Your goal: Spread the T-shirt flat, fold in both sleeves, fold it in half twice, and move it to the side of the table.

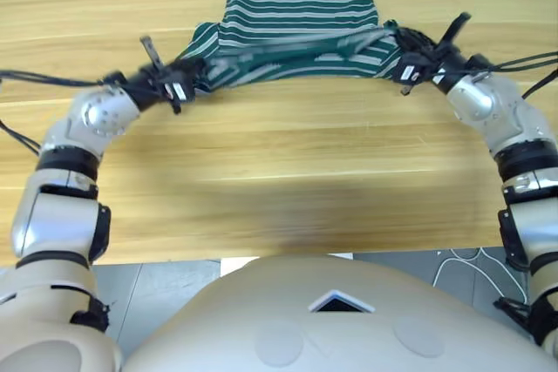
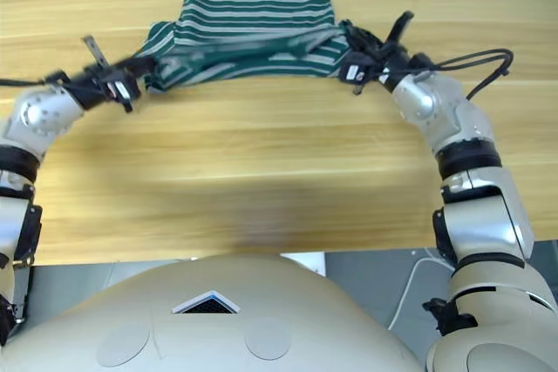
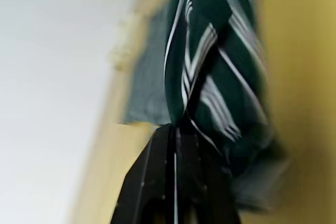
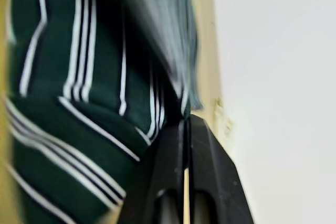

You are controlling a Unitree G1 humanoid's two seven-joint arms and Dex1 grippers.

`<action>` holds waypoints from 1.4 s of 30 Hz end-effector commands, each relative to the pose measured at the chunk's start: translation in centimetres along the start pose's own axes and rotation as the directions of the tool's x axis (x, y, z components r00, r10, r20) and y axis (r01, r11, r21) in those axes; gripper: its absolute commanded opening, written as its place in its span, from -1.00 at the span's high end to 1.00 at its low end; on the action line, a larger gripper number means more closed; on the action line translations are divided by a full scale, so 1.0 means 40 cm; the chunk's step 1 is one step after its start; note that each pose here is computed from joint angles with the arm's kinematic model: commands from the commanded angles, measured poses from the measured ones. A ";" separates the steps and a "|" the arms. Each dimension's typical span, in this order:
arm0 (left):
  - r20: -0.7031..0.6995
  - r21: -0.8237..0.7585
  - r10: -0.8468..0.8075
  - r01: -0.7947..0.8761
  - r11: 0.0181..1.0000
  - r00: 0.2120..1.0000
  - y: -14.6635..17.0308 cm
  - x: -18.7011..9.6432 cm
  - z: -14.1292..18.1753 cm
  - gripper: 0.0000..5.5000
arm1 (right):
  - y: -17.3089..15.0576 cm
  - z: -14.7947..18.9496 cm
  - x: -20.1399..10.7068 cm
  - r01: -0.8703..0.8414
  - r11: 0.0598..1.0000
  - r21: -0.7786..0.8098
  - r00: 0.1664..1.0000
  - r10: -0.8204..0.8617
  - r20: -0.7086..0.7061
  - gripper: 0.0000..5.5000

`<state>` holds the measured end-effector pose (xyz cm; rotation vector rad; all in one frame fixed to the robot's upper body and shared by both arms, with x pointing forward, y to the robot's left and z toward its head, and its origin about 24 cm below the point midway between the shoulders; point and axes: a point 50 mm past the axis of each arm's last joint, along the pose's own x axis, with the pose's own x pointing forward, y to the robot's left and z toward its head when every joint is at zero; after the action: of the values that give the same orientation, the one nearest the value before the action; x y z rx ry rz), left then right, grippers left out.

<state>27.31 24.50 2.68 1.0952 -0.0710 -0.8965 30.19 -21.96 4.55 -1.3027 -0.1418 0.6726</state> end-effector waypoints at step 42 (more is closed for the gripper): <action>0.290 -0.018 -0.427 0.451 0.892 0.857 -0.144 -0.214 0.174 1.00 | 0.155 0.166 -0.372 -0.603 0.782 0.159 0.755 0.494 0.431 -0.35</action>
<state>13.93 23.46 4.52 0.8585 -0.0369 -1.4934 12.20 -23.32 4.61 -0.8780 0.0460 1.4278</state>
